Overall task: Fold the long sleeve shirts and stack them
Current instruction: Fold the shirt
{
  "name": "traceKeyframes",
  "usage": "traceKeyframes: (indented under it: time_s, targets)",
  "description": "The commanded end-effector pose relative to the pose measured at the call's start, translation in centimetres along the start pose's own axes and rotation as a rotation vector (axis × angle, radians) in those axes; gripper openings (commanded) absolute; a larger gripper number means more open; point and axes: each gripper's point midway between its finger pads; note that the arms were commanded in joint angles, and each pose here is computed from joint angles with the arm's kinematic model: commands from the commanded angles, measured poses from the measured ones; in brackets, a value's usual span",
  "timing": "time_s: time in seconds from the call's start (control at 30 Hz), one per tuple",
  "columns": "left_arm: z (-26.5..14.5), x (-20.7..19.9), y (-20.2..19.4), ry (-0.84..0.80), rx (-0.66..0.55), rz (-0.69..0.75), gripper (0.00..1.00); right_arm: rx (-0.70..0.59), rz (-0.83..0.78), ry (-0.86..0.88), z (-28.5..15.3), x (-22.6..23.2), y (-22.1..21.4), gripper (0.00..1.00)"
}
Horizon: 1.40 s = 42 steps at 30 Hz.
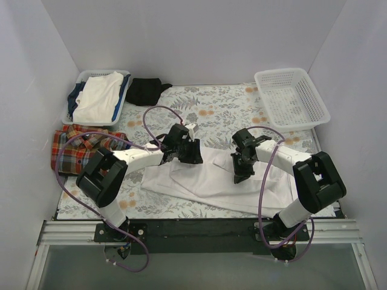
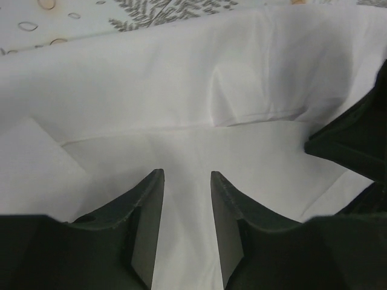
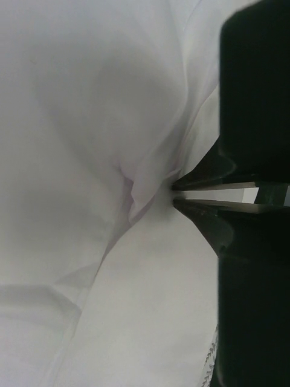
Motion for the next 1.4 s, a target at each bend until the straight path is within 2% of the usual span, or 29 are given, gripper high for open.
traceKeyframes:
  time_s: [0.0, 0.13, 0.2, 0.4, 0.53, 0.6, 0.8, 0.93, 0.97, 1.03, 1.17, 1.3, 1.37]
  targets:
    - [0.3, 4.1, -1.6, 0.190, 0.037, -0.023, 0.35, 0.006, -0.024, 0.023, 0.4, 0.4, -0.2, 0.18]
    - [0.5, 6.3, -2.6, 0.292, 0.072, -0.036, 0.31, 0.017, -0.013, 0.003, 0.6, 0.0, -0.6, 0.17]
    - [-0.2, 8.1, -2.7, 0.403, 0.074, -0.034, 0.29, 0.024, -0.010, -0.009, 0.6, -0.2, -0.7, 0.17]
    - [-4.1, 12.1, -0.5, 0.702, -0.008, -0.011, 0.28, 0.036, 0.001, -0.031, 0.8, -0.6, -0.8, 0.18]
    - [-7.5, 14.1, 1.0, 0.805, -0.079, -0.061, 0.31, 0.052, 0.007, -0.036, 1.0, -0.7, -1.0, 0.18]
    - [-9.4, 15.6, 1.5, 0.865, -0.104, -0.094, 0.36, 0.052, 0.007, -0.036, 1.0, -0.6, -0.9, 0.18]
    - [-17.0, 19.2, 5.9, 1.058, -0.283, -0.139, 0.47, 0.025, 0.011, -0.043, 0.6, -0.6, -0.1, 0.19]
    - [-18.3, 17.4, 9.1, 0.973, -0.370, -0.178, 0.46, -0.011, 0.013, -0.054, -0.1, -0.5, 0.8, 0.22]
    - [-17.1, 16.1, 9.1, 0.869, -0.344, -0.188, 0.45, -0.020, 0.015, -0.058, -0.5, -0.5, 1.2, 0.22]
    - [-16.4, 13.9, 10.3, 0.744, -0.373, -0.178, 0.42, -0.062, 0.023, -0.100, -1.2, -1.0, 2.0, 0.26]
    - [-12.5, 7.9, 10.2, 0.405, -0.300, -0.106, 0.42, -0.142, 0.055, -0.177, -3.3, -2.0, 3.3, 0.32]
    - [-8.0, 3.8, 7.7, 0.243, -0.178, -0.072, 0.41, -0.212, 0.107, -0.240, -5.1, -3.2, 4.4, 0.37]
    - [-5.7, 4.0, 6.2, 0.234, -0.121, -0.106, 0.39, -0.231, 0.137, -0.261, -5.7, -3.9, 4.7, 0.37]
Point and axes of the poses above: each gripper's point midway between its finger pads, its own z axis out along the fingers, its own x axis along the line the jaws close on, y = z × x, and after that the axes turned 7 degrees about -z, right-handed
